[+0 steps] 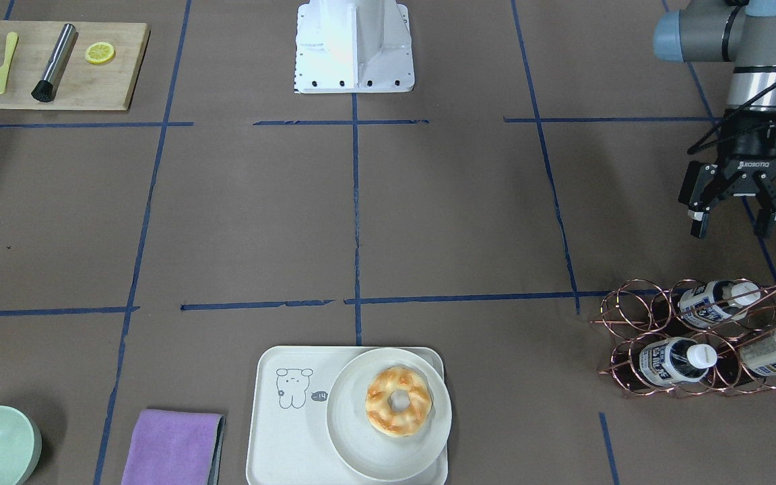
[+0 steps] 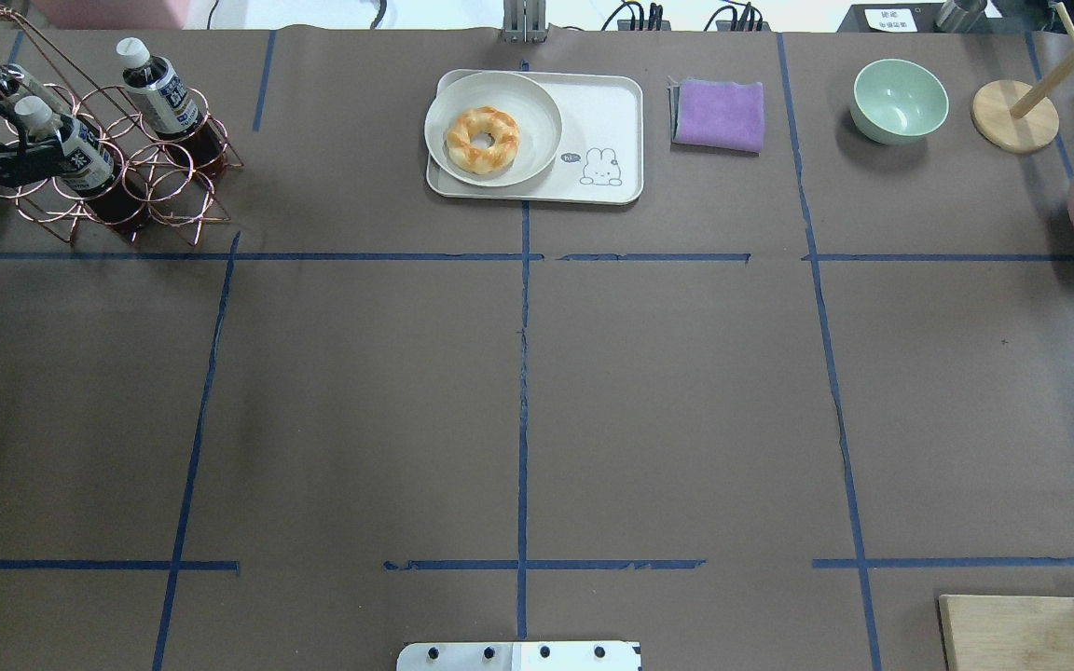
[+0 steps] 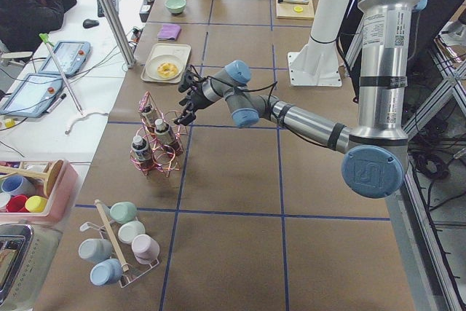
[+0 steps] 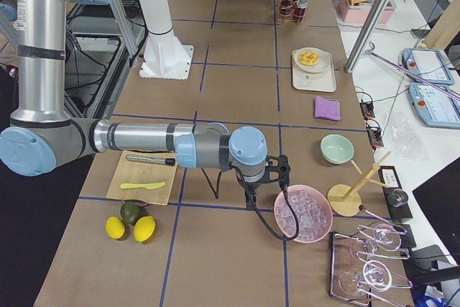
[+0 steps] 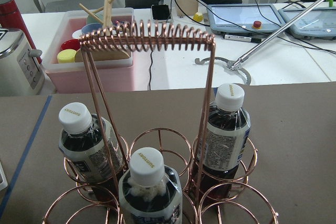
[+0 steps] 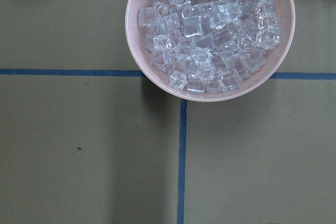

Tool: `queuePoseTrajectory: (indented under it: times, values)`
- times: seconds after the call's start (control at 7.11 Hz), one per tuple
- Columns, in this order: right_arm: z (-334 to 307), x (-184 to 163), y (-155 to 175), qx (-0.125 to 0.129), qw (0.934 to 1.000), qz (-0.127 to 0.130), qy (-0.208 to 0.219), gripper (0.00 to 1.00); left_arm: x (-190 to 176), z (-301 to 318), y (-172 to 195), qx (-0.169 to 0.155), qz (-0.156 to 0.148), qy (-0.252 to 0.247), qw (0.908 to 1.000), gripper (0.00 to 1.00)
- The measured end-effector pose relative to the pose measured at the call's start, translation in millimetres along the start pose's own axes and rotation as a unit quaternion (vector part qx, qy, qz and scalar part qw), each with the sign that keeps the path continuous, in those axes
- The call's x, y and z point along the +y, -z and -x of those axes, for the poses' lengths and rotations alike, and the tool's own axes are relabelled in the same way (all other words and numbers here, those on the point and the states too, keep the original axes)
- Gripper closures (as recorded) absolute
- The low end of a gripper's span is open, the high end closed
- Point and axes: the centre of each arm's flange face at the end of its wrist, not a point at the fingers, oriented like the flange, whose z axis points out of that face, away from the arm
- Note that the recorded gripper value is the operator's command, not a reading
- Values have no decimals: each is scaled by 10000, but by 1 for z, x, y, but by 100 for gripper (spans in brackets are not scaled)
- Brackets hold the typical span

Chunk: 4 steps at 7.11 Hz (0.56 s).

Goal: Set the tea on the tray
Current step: 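Move the left gripper down onto a tea bottle in the copper rack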

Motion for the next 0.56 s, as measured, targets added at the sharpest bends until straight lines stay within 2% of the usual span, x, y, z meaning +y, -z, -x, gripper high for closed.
queuePoseTrajectory:
  times: [0.56]
  values:
    - [1,-1,1,1,10000,-12,14,0,-2,-6,-30,-84,29,-81,9999,0]
